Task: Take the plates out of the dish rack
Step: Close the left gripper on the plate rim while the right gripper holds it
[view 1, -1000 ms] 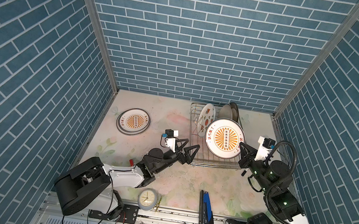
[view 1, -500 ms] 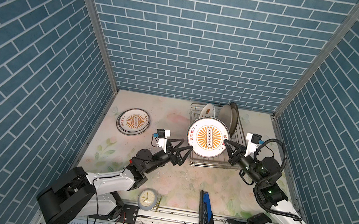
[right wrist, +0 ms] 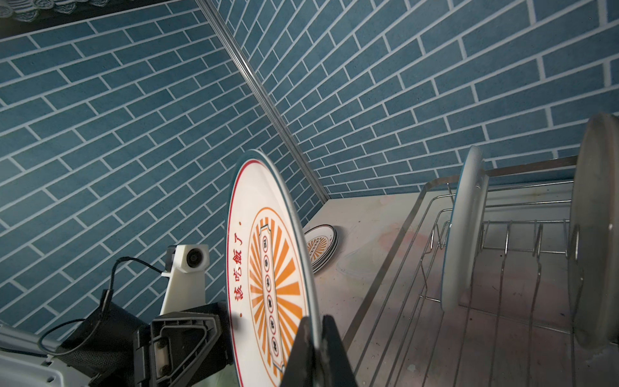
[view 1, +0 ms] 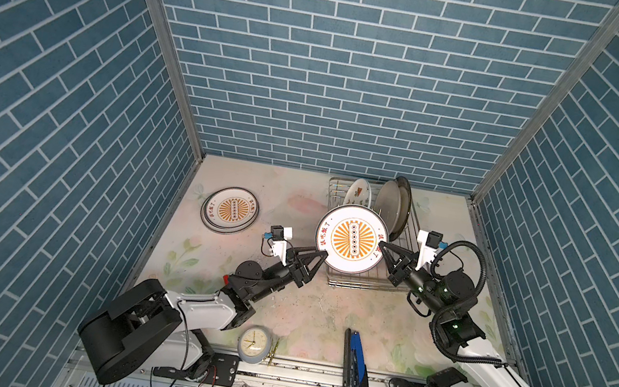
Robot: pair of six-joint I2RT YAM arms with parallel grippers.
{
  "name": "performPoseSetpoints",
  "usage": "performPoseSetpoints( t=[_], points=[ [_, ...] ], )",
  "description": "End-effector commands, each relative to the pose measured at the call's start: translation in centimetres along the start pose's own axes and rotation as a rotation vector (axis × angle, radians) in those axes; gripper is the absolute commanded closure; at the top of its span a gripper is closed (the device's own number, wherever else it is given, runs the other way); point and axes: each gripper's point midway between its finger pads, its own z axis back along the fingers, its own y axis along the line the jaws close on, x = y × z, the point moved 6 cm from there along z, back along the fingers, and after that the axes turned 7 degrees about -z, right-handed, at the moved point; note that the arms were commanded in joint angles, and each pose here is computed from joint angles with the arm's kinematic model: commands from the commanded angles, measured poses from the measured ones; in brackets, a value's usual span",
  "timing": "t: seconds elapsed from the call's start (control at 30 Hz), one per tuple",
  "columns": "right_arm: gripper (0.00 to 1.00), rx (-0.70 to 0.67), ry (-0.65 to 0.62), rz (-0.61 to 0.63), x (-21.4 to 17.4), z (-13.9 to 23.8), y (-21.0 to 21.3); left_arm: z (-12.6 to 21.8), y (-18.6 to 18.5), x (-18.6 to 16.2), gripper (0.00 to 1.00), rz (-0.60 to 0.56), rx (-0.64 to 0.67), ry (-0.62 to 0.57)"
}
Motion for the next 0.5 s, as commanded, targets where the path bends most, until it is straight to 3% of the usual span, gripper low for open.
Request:
performPoseSetpoints(
  t=[0.0,0.07,0.47],
  points=[
    [1.00,0.076,-0.061,0.003,0.95,0.04,1.00,-0.48,-0.07,0.73,0.52,-0.004,0.007,-0.028],
    [1.00,0.078,-0.058,0.002,0.80,-0.07,0.84,-0.65,-0.07,0.65,0.60,-0.001,0.010,-0.016],
    [1.00,0.098,-0.039,0.000,0.02,-0.55,0.33,-1.41,0.22,0.32,0.71,0.024,0.012,0.003]
  ],
)
